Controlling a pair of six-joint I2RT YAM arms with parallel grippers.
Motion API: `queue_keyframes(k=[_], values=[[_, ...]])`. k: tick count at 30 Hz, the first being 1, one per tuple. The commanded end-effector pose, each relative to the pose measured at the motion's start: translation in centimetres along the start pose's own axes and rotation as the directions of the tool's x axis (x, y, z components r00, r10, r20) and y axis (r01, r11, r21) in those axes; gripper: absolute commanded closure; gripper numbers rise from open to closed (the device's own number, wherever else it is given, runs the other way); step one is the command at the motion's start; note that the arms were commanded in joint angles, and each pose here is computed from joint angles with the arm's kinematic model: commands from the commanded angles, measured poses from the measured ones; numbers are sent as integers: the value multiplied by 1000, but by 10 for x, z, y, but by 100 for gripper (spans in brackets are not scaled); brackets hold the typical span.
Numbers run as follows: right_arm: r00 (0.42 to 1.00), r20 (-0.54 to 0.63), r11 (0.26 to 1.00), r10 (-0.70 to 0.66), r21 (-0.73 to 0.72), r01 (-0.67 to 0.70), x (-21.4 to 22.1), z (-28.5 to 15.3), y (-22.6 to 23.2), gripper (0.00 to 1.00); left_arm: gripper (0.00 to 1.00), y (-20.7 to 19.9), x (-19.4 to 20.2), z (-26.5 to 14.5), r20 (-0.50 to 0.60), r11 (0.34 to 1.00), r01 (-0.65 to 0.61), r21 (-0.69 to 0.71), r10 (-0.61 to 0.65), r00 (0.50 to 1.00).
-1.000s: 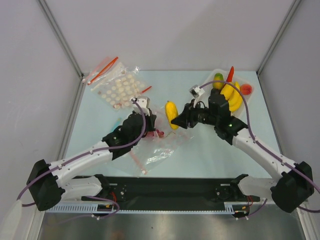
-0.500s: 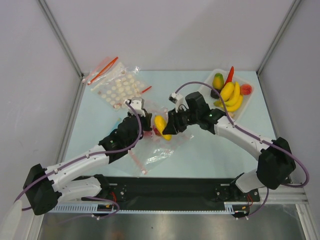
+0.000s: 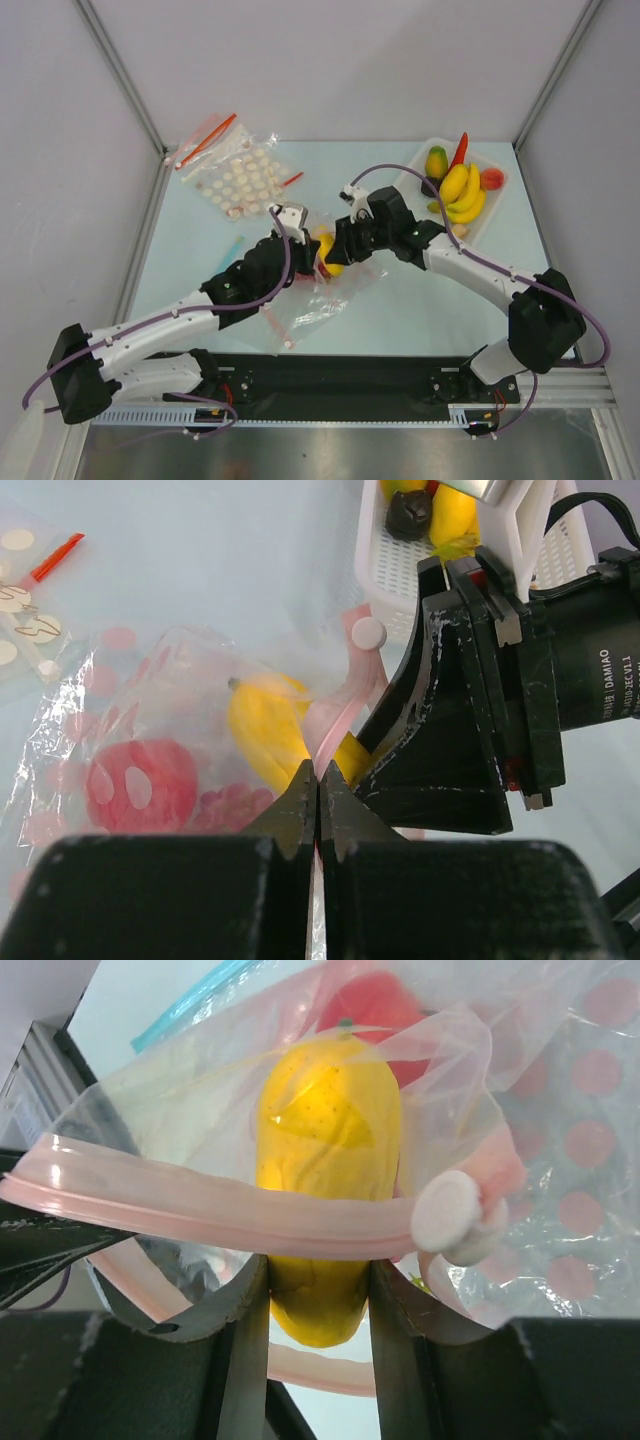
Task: Place the food in the zip-top bag and seal the zipper
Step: Place the fake fruit in the zipper food storage bag, then pick up the fake fruit from the bin.
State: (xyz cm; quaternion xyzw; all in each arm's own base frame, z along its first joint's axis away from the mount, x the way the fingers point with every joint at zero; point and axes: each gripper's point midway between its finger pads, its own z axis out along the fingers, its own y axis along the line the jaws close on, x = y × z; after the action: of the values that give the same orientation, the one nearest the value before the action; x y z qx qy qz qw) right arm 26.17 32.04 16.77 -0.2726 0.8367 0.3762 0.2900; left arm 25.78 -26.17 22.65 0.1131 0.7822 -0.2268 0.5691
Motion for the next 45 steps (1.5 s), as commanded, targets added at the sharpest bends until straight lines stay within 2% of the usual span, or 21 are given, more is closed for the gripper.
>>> queue_keyframes(k=[1,3,4,7,11,14,16,18,19,21,23,25,27,30,32,33,34,35,36,37,45], values=[[985,171,999,11,49,-20,-36,-1,-2,61,100,-10,-20,0,48,999,34,23,-35,998],[979,205,997,14,78,-31,-41,-1,-7,47,100,-5,-21,3,58,998,58,4,-58,997],[975,221,996,9,84,-28,-44,-5,-6,35,100,-2,-18,5,52,997,74,-2,-73,996],[967,255,993,-12,120,-19,-44,-16,-10,24,100,9,-15,9,47,994,104,-27,-102,994],[946,319,995,-47,102,15,-52,-36,2,23,100,25,-14,12,57,989,125,-75,-121,991],[923,378,988,-72,152,15,-59,-55,0,23,100,32,-13,12,65,988,121,-101,-114,991],[910,407,981,-77,194,-4,-58,-67,-7,19,100,34,-12,12,61,989,104,-108,-98,993],[869,487,964,-85,262,-52,-68,-91,-17,5,100,36,-11,13,62,987,105,-121,-98,993],[868,492,954,-60,285,-96,-58,-93,-28,0,100,37,-10,13,65,987,108,-120,-101,993],[818,573,938,-49,307,-159,-69,-118,-45,0,100,36,-12,11,77,987,118,-113,-110,991],[798,602,921,14,303,-244,-65,-129,-63,0,100,34,-11,11,78,990,108,-94,-101,992],[754,653,880,71,314,-355,-68,-149,-93,0,100,32,-10,10,75,993,91,-76,-85,994],[747,653,825,127,348,-445,-56,-158,-118,0,100,31,-10,10,74,994,80,-70,-74,994],[691,703,694,168,414,-589,-46,-180,-163,0,100,30,-11,10,75,995,76,-65,-71,995],[643,742,556,189,459,-693,-36,-195,-189,0,100,31,-11,10,75,995,75,-69,-70,995],[628,755,509,188,472,-720,-34,-200,-196,0,100,31,-11,10,78,994,81,-72,-75,994],[621,764,428,176,509,-747,-25,-204,-211,0,100,34,-12,9,83,993,85,-84,-78,993],[626,757,371,188,535,-759,-15,-206,-217,0,100,35,-11,9,84,992,85,-89,-77,994],[597,779,332,191,521,-786,-18,-209,-220,0,100,36,-12,9,86,992,85,-95,-77,993],[595,784,286,179,537,-794,-15,-214,-226,0,100,36,-12,9,87,991,87,-98,-78,993],[609,761,135,224,595,-793,6,-196,-261,0,99,33,-9,11,72,993,86,-82,-81,994]])
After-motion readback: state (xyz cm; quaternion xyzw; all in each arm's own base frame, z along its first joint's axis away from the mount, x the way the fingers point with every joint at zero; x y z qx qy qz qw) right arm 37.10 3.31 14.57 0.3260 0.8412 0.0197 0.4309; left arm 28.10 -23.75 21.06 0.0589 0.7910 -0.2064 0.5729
